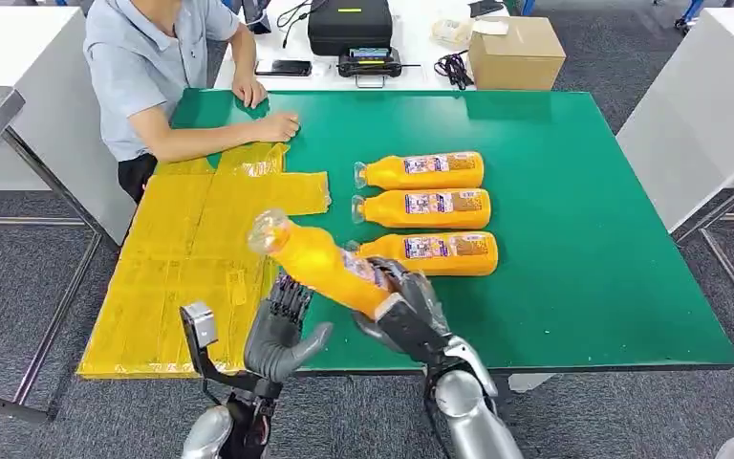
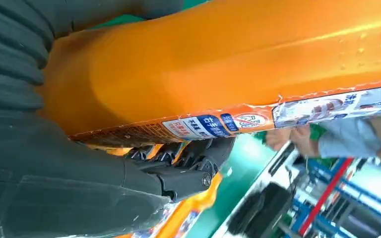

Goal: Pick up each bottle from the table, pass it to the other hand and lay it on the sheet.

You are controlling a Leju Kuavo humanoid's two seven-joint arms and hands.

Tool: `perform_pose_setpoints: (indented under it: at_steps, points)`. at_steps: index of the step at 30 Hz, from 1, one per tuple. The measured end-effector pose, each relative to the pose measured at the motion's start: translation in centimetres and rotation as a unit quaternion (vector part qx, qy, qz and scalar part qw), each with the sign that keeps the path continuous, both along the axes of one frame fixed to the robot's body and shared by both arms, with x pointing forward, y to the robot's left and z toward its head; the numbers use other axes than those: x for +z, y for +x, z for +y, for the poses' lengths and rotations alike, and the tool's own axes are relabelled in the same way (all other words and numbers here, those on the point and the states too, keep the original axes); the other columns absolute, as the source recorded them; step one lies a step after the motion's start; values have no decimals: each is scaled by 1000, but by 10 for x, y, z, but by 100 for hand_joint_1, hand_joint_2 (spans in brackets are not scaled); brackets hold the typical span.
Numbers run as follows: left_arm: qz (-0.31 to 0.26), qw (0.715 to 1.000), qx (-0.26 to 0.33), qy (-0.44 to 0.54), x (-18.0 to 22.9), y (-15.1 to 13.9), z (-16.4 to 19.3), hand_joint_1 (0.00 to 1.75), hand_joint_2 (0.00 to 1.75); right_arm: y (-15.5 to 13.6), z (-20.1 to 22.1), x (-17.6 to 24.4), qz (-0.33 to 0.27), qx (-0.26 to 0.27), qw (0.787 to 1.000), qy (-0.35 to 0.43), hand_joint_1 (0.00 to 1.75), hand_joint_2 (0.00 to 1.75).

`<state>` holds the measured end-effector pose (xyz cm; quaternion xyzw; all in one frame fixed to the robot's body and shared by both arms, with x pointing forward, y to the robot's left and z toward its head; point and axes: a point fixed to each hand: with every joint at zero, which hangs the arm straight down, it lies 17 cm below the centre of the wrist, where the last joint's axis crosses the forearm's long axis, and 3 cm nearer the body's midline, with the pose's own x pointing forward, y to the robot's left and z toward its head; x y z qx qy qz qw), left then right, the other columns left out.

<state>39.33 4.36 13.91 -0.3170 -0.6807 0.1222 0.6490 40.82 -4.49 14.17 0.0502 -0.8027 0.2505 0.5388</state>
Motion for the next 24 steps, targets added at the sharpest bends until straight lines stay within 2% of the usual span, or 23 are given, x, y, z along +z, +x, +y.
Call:
perform_pose_setpoints:
  at_steps: [6, 8, 13, 15, 21, 23, 24]
  points:
    - [9, 1000, 17, -14, -3, 12, 3, 0, 175, -4, 23, -3, -5, 26, 1000, -16, 157, 175]
    - [9, 1000, 21, -14, -4, 17, 3, 0, 175, -8, 32, -4, -7, 35, 999, -19, 152, 175]
    - [10, 999, 37, -14, -4, 26, 6, 0, 175, -13, 45, -6, -7, 51, 998, -22, 166, 175]
    - [10, 999, 43, -18, -3, 30, 8, 0, 175, -15, 49, -6, -7, 56, 998, -20, 155, 175]
    - [11, 998, 58, -38, -1, 36, 13, 0, 175, -23, 62, -7, 0, 78, 997, -1, 143, 175]
    - [8, 997, 61, -43, 0, 35, 15, 7, 175, -24, 66, -8, 4, 83, 997, 2, 138, 175]
    - [5, 997, 62, -47, 1, 33, 16, 175, 175, -25, 67, -8, 6, 84, 996, 5, 131, 175]
